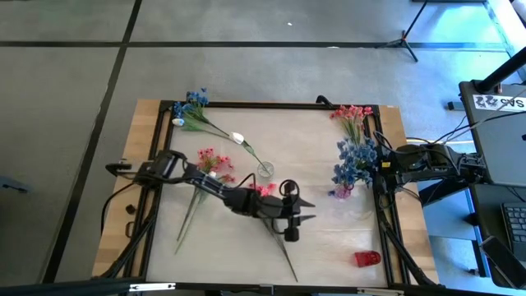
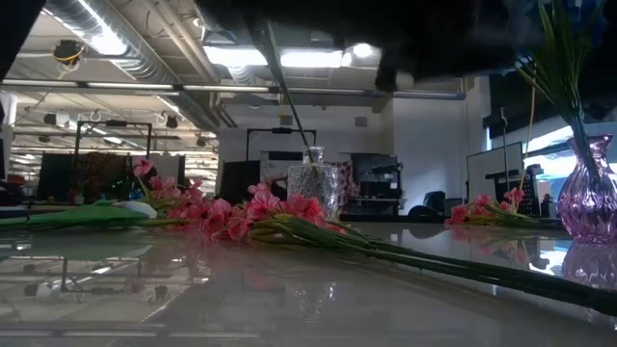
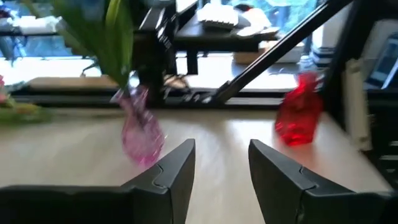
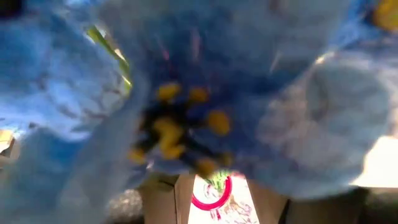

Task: Sort flowers into vase by color
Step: Put the bottom blue flower into the purple vase, then put the blue flower into the purple vase

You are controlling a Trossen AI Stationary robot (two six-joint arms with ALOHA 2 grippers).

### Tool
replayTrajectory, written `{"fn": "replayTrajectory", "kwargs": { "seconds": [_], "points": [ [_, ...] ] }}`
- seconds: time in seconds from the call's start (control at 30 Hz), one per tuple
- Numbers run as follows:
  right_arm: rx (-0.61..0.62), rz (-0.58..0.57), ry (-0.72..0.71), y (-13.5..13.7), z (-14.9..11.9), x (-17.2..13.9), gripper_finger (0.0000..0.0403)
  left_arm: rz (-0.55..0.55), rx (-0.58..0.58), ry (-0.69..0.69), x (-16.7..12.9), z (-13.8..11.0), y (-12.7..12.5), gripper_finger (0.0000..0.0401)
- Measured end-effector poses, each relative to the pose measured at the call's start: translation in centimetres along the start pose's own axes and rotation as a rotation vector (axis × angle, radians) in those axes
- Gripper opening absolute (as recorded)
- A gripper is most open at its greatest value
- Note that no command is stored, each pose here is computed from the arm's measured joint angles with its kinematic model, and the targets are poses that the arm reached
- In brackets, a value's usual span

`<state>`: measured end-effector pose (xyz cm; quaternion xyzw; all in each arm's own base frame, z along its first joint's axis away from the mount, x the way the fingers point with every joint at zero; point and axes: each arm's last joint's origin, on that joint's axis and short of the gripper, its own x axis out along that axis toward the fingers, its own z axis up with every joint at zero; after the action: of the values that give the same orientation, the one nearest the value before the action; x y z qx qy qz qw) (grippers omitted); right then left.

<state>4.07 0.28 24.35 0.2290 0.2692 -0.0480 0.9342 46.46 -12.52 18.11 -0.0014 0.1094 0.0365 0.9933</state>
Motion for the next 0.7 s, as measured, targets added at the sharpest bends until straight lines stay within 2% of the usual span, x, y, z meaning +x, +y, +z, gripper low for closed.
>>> {"fn": "replayTrajectory", "kwargs": {
  "seconds": [0.2,0.37,0.53,0.7],
  "points": [
    [0.023,0.003,0.053,-0.14,-0.41,-0.01,0.0141,0.009,0.029,0.018,0.53,-1.02,0.29,0.0146],
    [0.045,0.016,0.084,-0.16,-0.61,-0.02,0.0189,0.0,0.051,0.017,0.4,-1.05,-0.1,0.0146],
    [0.043,0.096,0.12,0.11,-0.65,-0.04,0.0232,0.002,0.052,0.02,0.41,-1.08,-0.06,0.0146],
    [0.07,0.151,0.16,0.28,-0.71,-0.18,0.0235,0.003,0.053,0.02,0.41,-1.08,-0.08,0.0146]
  ]
}}
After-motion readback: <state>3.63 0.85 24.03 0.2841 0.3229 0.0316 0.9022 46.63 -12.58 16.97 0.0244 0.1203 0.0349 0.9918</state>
